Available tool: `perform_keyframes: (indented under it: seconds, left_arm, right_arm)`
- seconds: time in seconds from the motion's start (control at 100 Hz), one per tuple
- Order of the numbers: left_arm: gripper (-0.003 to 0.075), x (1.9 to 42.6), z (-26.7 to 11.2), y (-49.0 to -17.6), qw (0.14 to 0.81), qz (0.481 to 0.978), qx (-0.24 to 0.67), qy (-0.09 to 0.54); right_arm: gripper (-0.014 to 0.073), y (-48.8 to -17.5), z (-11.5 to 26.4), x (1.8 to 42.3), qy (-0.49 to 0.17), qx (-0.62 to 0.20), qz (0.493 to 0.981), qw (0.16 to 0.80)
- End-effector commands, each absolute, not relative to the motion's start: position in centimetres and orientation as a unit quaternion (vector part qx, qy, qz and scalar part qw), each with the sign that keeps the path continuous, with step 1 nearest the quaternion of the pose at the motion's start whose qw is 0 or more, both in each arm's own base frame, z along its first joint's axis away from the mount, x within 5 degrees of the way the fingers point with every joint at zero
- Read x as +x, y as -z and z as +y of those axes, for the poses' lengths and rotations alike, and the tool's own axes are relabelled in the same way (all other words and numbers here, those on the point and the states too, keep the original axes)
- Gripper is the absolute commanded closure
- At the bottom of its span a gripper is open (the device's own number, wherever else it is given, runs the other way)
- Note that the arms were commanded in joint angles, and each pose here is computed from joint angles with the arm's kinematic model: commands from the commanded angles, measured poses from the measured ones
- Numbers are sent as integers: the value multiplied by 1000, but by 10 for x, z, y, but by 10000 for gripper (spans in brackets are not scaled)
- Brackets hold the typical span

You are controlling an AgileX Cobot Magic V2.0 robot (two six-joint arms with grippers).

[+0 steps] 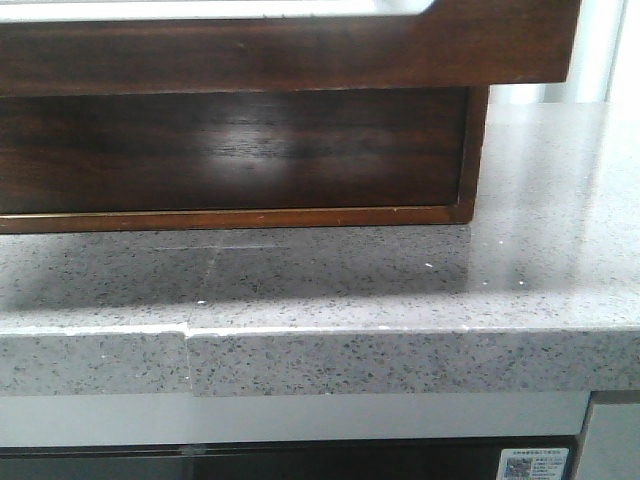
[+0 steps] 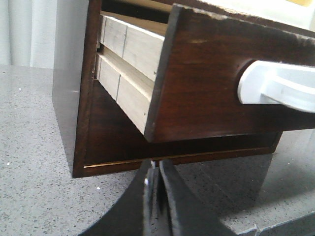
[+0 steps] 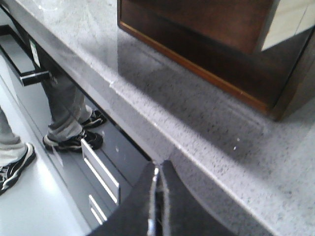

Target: Put scissors in drawer with both arms

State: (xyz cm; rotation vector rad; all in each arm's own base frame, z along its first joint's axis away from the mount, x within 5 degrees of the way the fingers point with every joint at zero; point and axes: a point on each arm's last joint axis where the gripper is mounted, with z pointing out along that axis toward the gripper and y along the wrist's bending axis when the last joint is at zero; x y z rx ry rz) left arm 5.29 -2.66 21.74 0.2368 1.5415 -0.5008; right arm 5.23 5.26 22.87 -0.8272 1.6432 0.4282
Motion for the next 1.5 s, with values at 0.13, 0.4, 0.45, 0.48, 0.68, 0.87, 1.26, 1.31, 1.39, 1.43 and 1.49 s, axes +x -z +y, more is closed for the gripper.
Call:
perform_keyframes:
  seconds: [0.13,0.4,0.45,0.48,0.68,0.87,1.26,1.31,1.39,1.43,1.49]
  left_arm:
    - [742,52,-28,-233,709,654,101,244]
    - [742,52,-28,-233,709,654,102,244]
    - [742,52,-28,-233,709,654,102,244]
    - [742,52,-28,-232,709,654,102,244]
    - [742,54,-28,-218,698,669,96,237]
    - [742,58,-21,-202,675,705,16,219]
    - [742,59,-5,-200,698,708,-43,102]
    - [742,57,-3,-199,700,706,-51,94]
    - [742,55,-1,-199,703,703,-63,84]
    - [742,55,-1,-199,703,703,-65,80]
    - [742,55,0,-199,704,706,-53,59]
  right_arm:
    - [644,-240,53,54,-191,-339,692,608]
    - [644,-240,53,54,-191,-339,692,608]
    - [644,-240,53,54,-191,-339,692,608]
    - [644,-240,53,54,-191,-339,692,608]
    - [644,-240,53,54,-191,-339,692,608]
    - [644,-240,53,54,-191,-339,692,608]
    - [644,-240,53,54,-191,-339,692,608]
    - [644,-240,53,54,-191,-339,692,608]
    - [644,-240,53,54,-191,-339,692,609]
    - [644,-240,53,54,-191,-340,692,608]
    - [644,-240,53,54,-190,-340,693,607]
